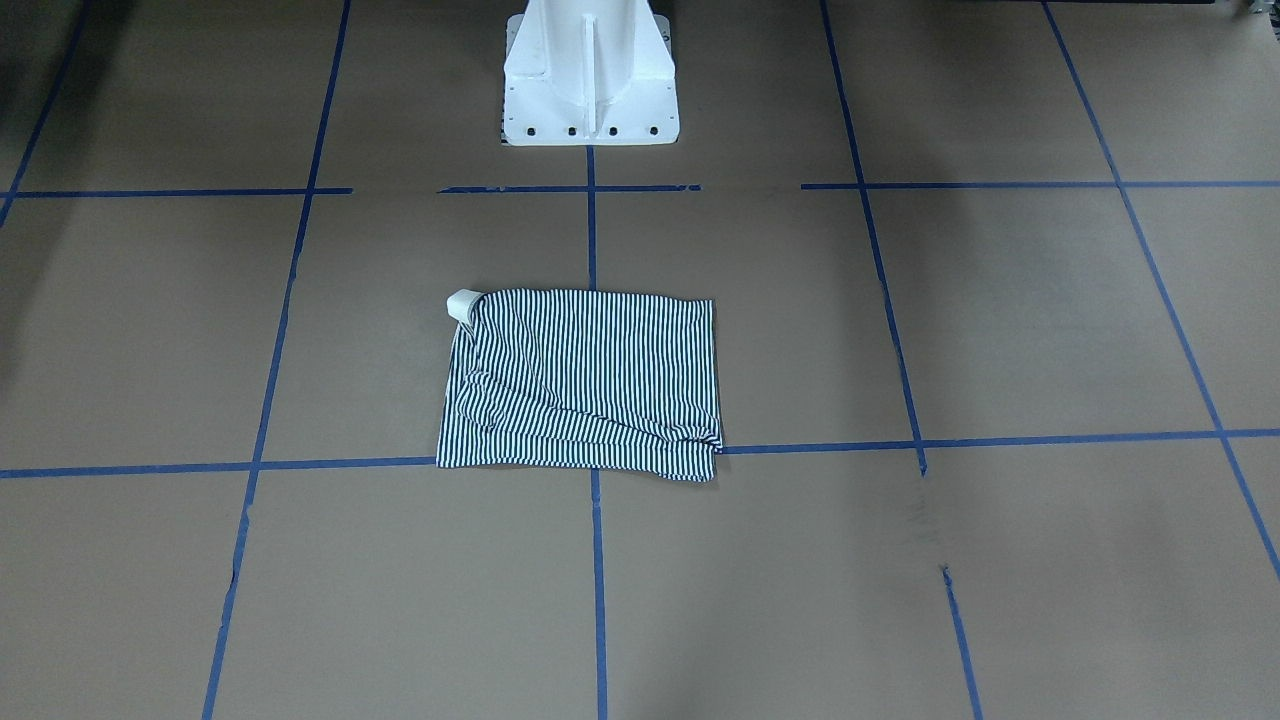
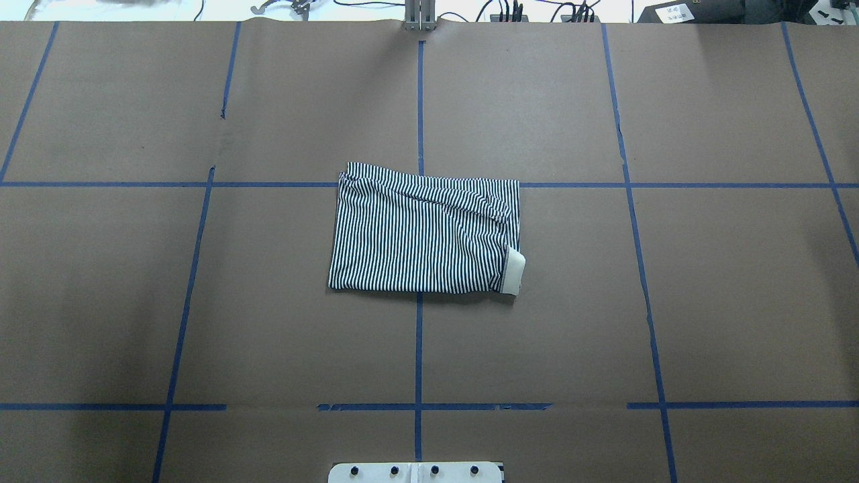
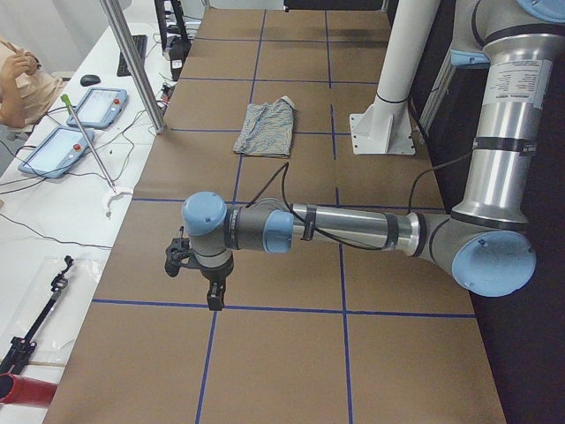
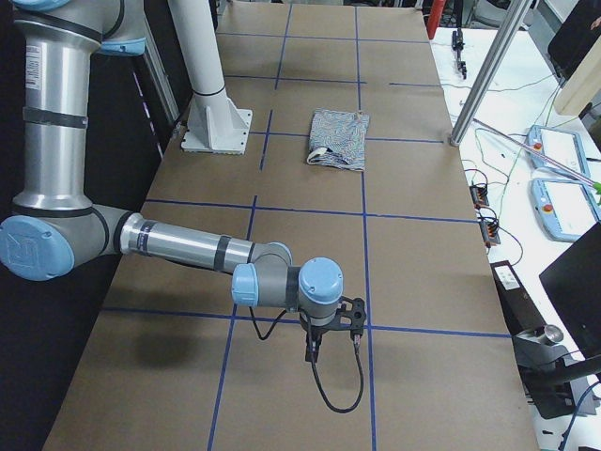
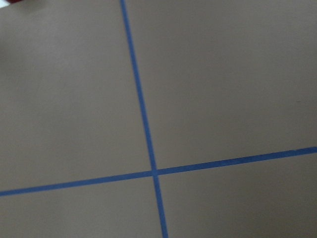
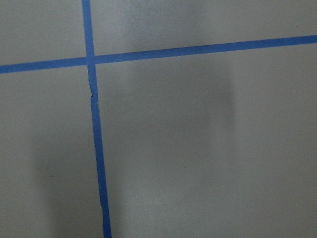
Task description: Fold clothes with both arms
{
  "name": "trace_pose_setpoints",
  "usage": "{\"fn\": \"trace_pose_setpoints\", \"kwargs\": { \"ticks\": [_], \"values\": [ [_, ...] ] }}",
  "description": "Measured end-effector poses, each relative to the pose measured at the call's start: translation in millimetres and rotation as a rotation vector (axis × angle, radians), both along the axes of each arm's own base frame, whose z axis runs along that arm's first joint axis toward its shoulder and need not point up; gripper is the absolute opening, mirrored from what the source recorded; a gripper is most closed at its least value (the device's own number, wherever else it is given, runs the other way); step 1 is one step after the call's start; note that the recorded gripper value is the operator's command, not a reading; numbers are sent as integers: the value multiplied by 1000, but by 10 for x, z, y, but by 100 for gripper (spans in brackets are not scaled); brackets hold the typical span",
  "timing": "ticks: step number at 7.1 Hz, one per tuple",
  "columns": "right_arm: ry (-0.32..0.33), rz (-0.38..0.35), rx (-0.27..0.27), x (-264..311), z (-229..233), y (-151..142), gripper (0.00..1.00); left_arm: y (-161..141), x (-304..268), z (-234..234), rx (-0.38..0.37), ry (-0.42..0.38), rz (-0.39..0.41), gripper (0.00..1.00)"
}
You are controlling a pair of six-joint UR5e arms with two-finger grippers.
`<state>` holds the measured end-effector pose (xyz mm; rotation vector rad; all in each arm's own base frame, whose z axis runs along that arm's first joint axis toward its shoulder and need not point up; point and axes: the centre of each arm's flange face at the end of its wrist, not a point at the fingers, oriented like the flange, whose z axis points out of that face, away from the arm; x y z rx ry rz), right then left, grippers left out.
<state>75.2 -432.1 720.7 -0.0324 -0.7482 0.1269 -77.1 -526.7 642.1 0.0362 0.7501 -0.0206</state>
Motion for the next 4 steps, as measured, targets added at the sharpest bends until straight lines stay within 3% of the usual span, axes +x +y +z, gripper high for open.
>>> {"fn": "trace_pose_setpoints", "kwargs": {
  "ticks": [2, 4],
  "values": [
    [-1, 42, -17, 98, -12, 5, 100, 136, -32, 429, 1, 17, 36, 100],
    [1, 40, -8, 85, -50, -41, 100, 192, -10, 494, 22, 46, 23, 100]
  ]
}}
